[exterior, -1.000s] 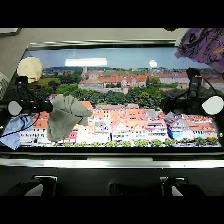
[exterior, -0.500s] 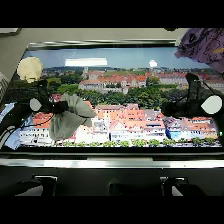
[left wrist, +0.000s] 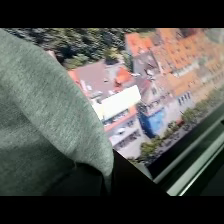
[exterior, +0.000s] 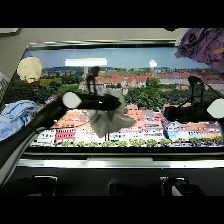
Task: Fold the clothes and pants, and hang the long-sleeved shirts on hangers.
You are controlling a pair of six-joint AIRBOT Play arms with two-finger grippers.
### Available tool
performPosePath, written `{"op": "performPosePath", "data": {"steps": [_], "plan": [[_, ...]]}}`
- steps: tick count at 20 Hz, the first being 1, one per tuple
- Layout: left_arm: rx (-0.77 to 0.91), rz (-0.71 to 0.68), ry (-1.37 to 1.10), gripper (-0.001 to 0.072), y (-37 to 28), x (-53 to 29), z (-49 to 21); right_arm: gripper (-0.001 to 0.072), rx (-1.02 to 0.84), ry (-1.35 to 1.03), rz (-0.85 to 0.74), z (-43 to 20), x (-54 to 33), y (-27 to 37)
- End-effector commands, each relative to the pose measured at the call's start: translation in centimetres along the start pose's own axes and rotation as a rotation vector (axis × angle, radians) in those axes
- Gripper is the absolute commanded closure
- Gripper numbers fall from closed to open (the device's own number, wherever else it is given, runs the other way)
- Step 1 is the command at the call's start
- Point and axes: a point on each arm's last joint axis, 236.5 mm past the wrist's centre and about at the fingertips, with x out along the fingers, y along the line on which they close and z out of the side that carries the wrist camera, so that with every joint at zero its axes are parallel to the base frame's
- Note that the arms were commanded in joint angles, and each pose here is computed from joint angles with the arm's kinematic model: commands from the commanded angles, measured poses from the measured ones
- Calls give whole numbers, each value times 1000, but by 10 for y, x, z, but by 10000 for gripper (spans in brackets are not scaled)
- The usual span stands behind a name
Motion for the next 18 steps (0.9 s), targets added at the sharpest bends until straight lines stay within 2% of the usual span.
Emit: {"op": "performPosePath", "data": {"steps": [1,3,4,5,6,8,10,11,12,13,16,18], "plan": [[-41,-90,41,690,-59,63,-38,408,-28,33,-67,-22,-22,-14],[-97,-58,75,663,-39,100,-57,406,-39,37,-104,-30,-33,-21],[-152,-36,98,437,-22,112,-63,401,-44,36,-134,-32,-37,-28],[-224,-19,119,117,-8,115,-64,380,-49,32,-167,-32,-40,-36],[-270,-2,144,15,7,110,-61,329,-54,27,-202,-31,-41,-44],[-283,20,171,15,36,81,-39,282,-8,-15,-211,-22,-40,-46],[-258,24,147,8,62,35,-2,224,121,-8,-217,-22,-35,-50],[-269,34,116,8,75,10,18,172,181,28,-227,-27,-31,-59],[-281,48,72,8,88,-20,39,156,259,63,-204,-30,-26,-66],[-287,66,24,8,102,-47,57,157,332,81,-142,-28,-19,-70],[-305,107,-139,8,136,-120,105,167,571,216,272,-37,14,-47],[-336,135,-209,8,158,-151,121,166,661,250,408,-54,45,-27]]}}
